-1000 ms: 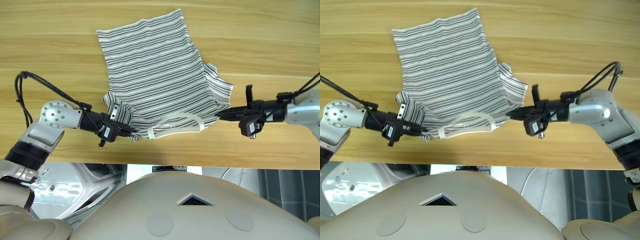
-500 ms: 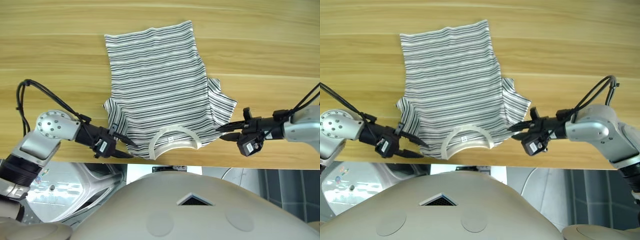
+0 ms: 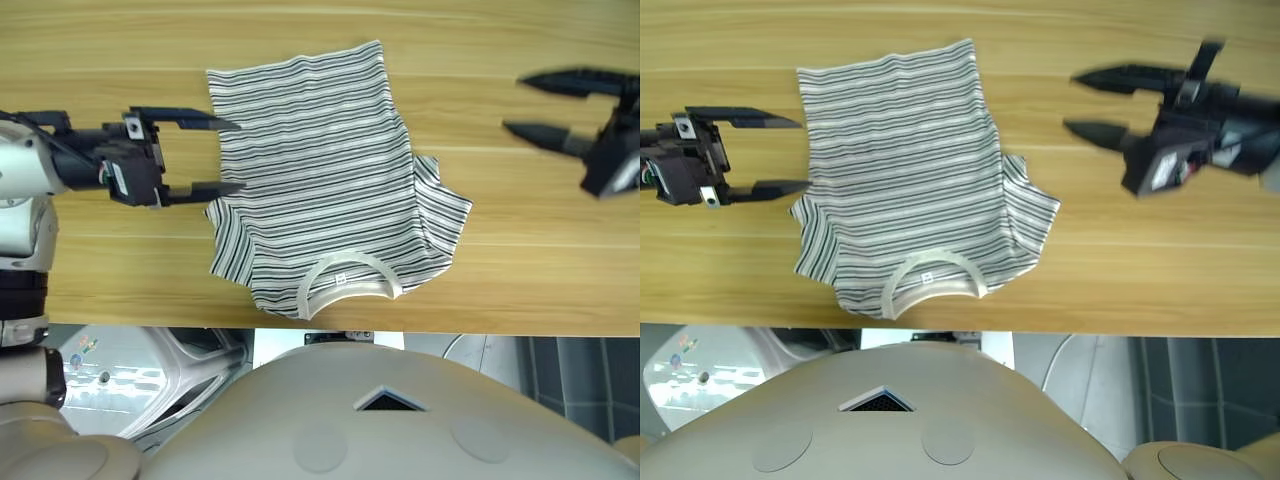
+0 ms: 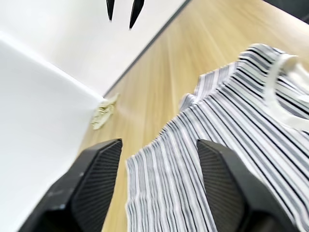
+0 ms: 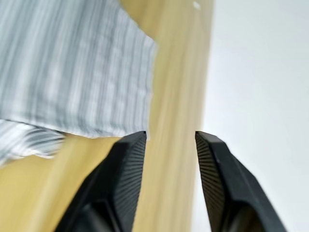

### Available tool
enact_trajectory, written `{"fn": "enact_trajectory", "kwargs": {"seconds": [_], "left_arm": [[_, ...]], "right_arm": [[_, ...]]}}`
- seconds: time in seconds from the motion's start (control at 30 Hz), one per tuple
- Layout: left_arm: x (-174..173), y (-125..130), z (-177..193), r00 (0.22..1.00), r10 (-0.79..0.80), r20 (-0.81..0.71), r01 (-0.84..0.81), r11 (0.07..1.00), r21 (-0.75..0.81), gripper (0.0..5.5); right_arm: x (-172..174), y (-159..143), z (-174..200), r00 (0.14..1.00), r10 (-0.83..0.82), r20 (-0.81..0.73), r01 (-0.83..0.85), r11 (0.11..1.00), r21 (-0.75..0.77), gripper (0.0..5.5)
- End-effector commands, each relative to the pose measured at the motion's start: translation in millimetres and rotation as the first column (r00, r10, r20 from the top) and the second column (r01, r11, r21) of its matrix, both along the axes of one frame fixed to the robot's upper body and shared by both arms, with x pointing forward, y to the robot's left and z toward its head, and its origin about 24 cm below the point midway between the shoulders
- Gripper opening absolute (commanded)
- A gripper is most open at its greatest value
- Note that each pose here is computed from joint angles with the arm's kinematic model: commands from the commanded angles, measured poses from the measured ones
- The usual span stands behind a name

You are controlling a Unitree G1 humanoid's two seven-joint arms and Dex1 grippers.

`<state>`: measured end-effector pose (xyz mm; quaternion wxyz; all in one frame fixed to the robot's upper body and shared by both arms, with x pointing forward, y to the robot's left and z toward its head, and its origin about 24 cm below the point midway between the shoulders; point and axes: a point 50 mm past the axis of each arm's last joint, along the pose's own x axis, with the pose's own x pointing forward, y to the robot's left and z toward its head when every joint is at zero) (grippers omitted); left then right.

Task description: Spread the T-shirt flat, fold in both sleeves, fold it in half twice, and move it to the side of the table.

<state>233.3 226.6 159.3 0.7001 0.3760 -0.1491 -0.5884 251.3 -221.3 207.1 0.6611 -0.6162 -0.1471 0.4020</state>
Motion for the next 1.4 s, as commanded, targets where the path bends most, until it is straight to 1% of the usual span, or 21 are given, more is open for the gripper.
{"fn": "enact_trajectory", "kwargs": {"seconds": [0.03,0.1,0.17,0.23,0.33,0.43,0.5,0.67,0.73,0.8,0.9,0.97,1.03,1.07,1.1,1.17,1.23,1.4], "left_arm": [[2,-7,-10,1.0,-0.002,0.023,0.003,0.999,-0.043,2.24],[1,-12,-17,1.0,-0.009,0.014,0.011,0.997,-0.08,1.96],[1,-17,-25,1.0,-0.012,0.004,0.013,0.995,-0.095,1.63],[1,-22,-33,1.0,-0.017,-0.015,0.015,0.994,-0.11,1.26],[0,-31,-42,0.999,-0.03,-0.036,0.024,0.99,-0.139,0.79],[-3,-41,-48,0.997,-0.053,-0.061,0.041,0.983,-0.181,0.26],[-5,-45,-52,0.996,-0.062,-0.068,0.047,0.98,-0.195,0.04],[-8,-51,-56,0.995,-0.063,-0.073,0.044,0.972,-0.23,0.04],[-9,-51,-57,0.996,-0.061,-0.072,0.042,0.969,-0.243,0.04],[-9,-52,-57,0.996,-0.062,-0.071,0.042,0.968,-0.248,0.04],[-12,-49,-55,0.996,-0.054,-0.068,0.035,0.968,-0.25,0.04],[-13,-47,-55,0.997,-0.043,-0.068,0.024,0.968,-0.251,0.04],[-13,-46,-56,0.997,-0.035,-0.071,0.016,0.968,-0.251,0.04],[-13,-46,-56,0.997,-0.032,-0.072,0.013,0.968,-0.252,0.04],[-13,-46,-56,0.997,-0.03,-0.073,0.011,0.968,-0.252,0.04],[-13,-46,-56,0.997,-0.029,-0.073,0.009,0.967,-0.255,0.04],[-13,-46,-57,0.997,-0.028,-0.074,0.008,0.966,-0.257,0.04],[-12,-44,-58,0.997,-0.019,-0.076,0.0,0.967,-0.253,0.04]], "right_arm": [[40,46,-51,1.0,-0.005,0.025,0.007,0.998,-0.068,1.06],[56,75,-82,1.0,0.009,0.022,-0.006,0.995,-0.104,0.73],[64,95,-108,1.0,0.024,0.01,-0.022,0.991,-0.132,0.33],[65,107,-129,0.999,0.034,-0.023,-0.037,0.989,-0.143,0.0],[68,111,-159,0.997,0.015,-0.074,-0.027,0.985,-0.17,0.0],[70,98,-184,0.984,-0.066,-0.164,0.038,0.984,-0.171,0.0],[74,83,-195,0.97,-0.155,-0.19,0.12,0.976,-0.183,0.0],[76,37,-216,0.899,-0.394,-0.19,0.337,0.901,-0.273,0.0],[74,26,-220,0.871,-0.457,-0.181,0.405,0.877,-0.26,0.0],[70,24,-222,0.865,-0.463,-0.193,0.421,0.879,-0.225,0.0],[60,32,-222,0.891,-0.395,-0.223,0.363,0.916,-0.174,0.0],[44,43,-220,0.923,-0.277,-0.268,0.248,0.959,-0.139,0.0],[14,60,-205,0.942,-0.065,-0.328,0.058,0.998,-0.033,0.0],[-1,69,-191,0.94,0.047,-0.339,-0.035,0.998,0.042,0.0],[-15,76,-177,0.931,0.141,-0.336,-0.11,0.988,0.108,0.0],[-32,85,-157,0.913,0.251,-0.322,-0.196,0.961,0.193,0.0],[-40,88,-144,0.901,0.301,-0.313,-0.233,0.944,0.234,0.0],[-38,85,-140,0.906,0.265,-0.331,-0.198,0.955,0.222,0.0]]}}
